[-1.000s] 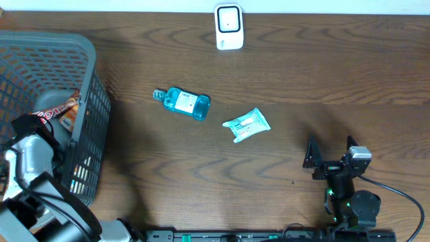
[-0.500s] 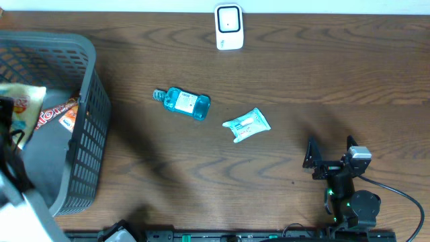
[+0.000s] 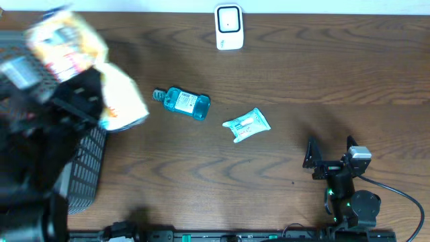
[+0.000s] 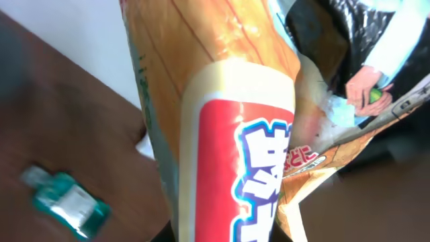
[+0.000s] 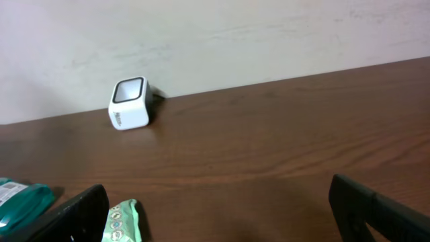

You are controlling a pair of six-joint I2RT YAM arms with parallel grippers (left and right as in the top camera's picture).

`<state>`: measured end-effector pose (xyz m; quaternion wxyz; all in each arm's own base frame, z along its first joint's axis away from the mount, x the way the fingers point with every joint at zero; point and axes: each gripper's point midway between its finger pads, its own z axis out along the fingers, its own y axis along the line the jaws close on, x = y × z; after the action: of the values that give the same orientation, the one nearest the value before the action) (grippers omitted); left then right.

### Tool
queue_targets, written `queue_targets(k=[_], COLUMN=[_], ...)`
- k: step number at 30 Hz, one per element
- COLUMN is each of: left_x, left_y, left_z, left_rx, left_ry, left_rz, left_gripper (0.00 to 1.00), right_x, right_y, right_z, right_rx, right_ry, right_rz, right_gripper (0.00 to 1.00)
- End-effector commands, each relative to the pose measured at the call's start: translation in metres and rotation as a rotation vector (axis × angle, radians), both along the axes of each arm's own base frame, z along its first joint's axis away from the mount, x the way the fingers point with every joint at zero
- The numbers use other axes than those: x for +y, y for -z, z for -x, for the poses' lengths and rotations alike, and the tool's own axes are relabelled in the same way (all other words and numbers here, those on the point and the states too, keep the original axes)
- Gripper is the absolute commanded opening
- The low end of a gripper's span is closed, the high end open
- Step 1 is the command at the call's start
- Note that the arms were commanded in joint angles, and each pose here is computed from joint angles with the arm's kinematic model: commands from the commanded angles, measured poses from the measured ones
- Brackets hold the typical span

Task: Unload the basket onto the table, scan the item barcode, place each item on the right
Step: 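Carry the yellow snack bag with the left gripper and place it right of the wipes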

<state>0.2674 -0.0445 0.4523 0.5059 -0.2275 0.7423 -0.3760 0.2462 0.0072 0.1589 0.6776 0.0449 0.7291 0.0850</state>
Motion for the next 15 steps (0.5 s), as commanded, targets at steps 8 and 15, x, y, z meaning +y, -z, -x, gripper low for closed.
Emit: queue_targets(k=[8,15], left_x=[-0.196,-0.296], left_y=[0.107,0.224], left_z=[-0.127,-0.174], left_rx=[0.131,0.189], left_ry=[0.353,0.473], left_rz=[-0.131,-0.167], left_gripper=[0.08,0.11], right_x=[0.000,0.000], right_y=[0.000,0.000], right_z=[0.000,0.000], right_rx=[-0.001,-0.001], right_ry=[0.001,0.001], right_rz=[-0.007,-0.007], right_gripper=[0.99,0.99])
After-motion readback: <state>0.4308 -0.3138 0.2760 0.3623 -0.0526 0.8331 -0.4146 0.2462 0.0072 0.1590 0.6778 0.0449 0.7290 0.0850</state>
